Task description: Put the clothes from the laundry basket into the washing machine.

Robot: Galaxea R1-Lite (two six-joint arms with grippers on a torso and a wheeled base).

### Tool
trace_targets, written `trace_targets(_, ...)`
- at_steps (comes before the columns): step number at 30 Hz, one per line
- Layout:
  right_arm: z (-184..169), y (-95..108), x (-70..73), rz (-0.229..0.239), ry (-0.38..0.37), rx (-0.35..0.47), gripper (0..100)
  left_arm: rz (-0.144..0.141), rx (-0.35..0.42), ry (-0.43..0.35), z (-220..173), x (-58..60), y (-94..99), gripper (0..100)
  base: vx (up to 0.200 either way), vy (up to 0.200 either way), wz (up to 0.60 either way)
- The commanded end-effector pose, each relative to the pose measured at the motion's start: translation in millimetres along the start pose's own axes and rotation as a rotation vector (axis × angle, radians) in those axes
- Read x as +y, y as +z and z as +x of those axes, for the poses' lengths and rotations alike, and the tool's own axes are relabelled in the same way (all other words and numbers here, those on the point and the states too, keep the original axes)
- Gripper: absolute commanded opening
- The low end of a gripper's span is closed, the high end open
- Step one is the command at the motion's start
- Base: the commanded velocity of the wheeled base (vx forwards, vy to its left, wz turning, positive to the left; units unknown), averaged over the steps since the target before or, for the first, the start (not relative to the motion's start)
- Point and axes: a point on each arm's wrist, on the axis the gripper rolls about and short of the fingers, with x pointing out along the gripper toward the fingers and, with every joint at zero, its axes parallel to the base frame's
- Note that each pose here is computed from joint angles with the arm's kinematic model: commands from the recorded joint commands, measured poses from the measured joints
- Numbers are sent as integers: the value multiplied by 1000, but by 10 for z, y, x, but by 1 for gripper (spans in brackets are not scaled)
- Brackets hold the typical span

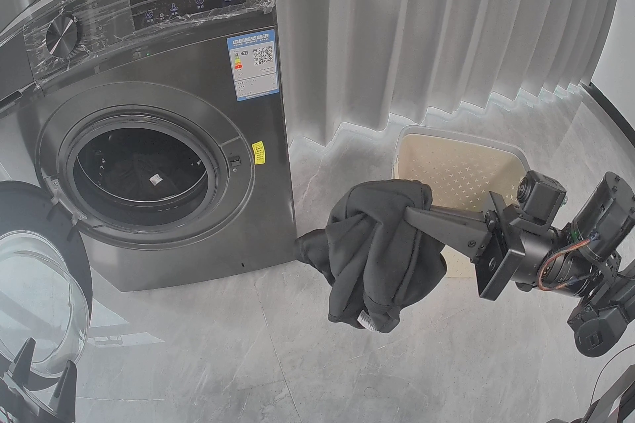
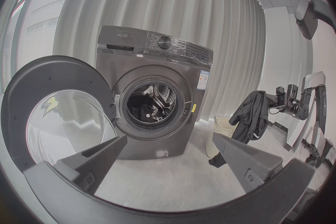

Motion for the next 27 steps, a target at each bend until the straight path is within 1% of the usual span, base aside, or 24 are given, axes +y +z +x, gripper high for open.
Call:
trace_targets(1,3,0,3,-1,2,0,0,0,4,0,0,9,-51,100,0,0,600)
trace_targets(6,7,10,-2,-4,2,-4,0,-1,4,0,0,9,-51,100,0,0,600)
trace_targets(21,7,-13,6,3,4,4,0,-4,4,0,0,9,-51,100,0,0,0)
trace_targets(26,8,-14,15,3,9,5,0,-6,4,0,0,9,-51,100,0,0,600)
trace_targets(27,10,-11,14,2,9,4,0,-7,4,0,0,9,-51,100,0,0,0)
